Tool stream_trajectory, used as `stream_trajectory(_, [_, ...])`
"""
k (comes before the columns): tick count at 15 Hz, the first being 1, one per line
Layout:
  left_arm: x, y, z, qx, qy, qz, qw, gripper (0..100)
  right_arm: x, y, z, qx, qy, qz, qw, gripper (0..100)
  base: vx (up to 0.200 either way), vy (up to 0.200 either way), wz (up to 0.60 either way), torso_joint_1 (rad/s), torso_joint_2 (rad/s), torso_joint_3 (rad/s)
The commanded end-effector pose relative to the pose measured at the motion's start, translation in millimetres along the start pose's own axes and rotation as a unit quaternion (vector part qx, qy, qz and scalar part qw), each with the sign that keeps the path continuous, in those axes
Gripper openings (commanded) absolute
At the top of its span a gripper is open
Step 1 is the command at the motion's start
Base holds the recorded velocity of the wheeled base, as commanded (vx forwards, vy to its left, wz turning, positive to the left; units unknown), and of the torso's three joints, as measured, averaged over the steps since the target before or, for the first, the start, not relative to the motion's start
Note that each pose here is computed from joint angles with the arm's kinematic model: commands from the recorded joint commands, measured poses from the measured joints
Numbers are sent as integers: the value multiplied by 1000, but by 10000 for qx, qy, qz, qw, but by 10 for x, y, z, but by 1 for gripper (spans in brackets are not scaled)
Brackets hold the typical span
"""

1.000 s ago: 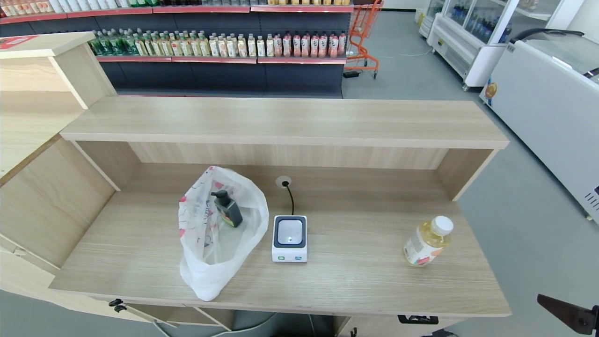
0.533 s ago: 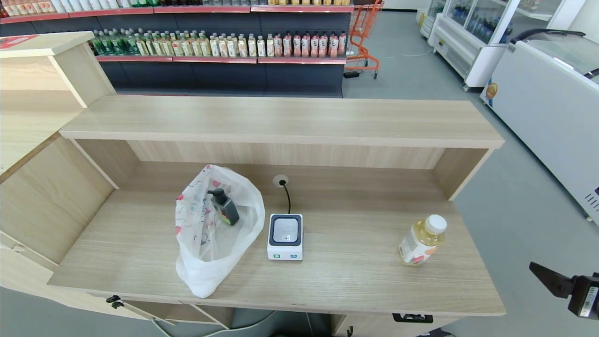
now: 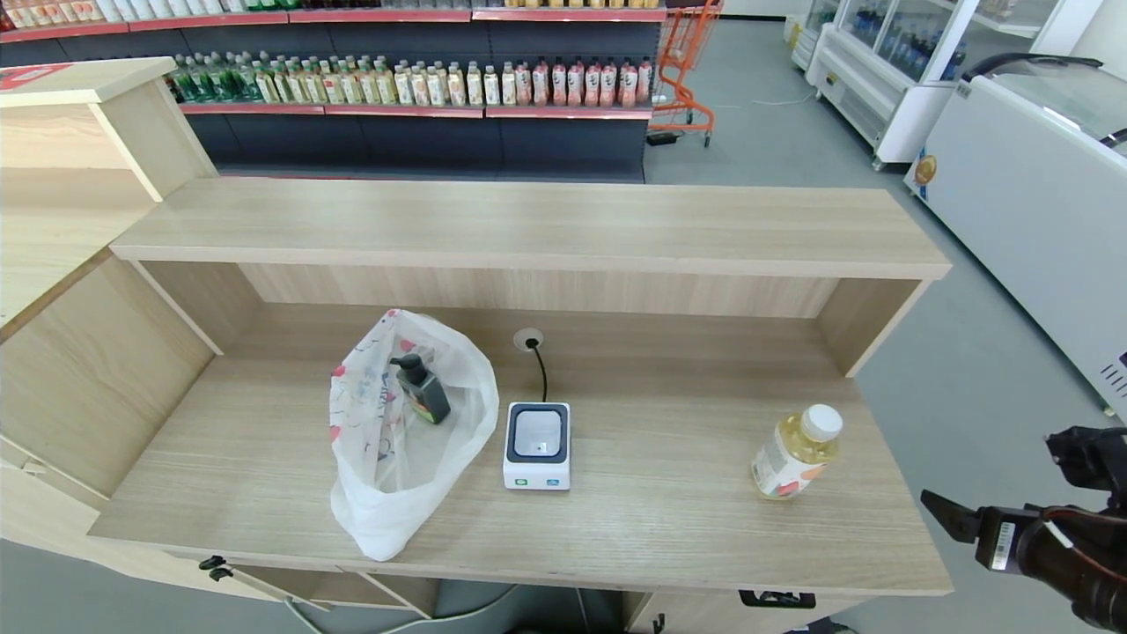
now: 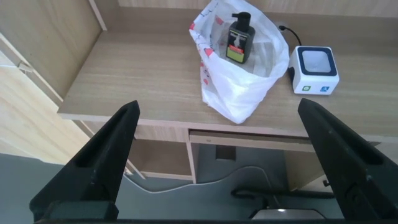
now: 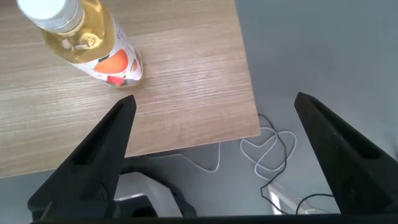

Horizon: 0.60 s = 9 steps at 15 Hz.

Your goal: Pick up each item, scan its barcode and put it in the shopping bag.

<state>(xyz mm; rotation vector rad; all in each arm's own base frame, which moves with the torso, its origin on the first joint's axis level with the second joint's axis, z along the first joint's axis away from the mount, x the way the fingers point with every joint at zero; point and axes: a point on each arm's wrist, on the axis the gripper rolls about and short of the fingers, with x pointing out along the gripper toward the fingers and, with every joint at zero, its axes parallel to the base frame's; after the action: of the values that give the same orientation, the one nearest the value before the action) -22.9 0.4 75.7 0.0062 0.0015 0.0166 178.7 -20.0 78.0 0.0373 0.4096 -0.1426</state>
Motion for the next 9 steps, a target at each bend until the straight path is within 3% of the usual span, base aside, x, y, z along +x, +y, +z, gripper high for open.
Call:
stream_trajectory(1, [0,0,-1,8,0,1,10000,100,221,133,-185,-142,510,339,9980,100,0,0,0,0,0,0])
stream_trajectory(9, [1,0,-5,0,8,1,10000,100,833,435,-113,-342,130,779,9963,100,0,0,0,0,0,0])
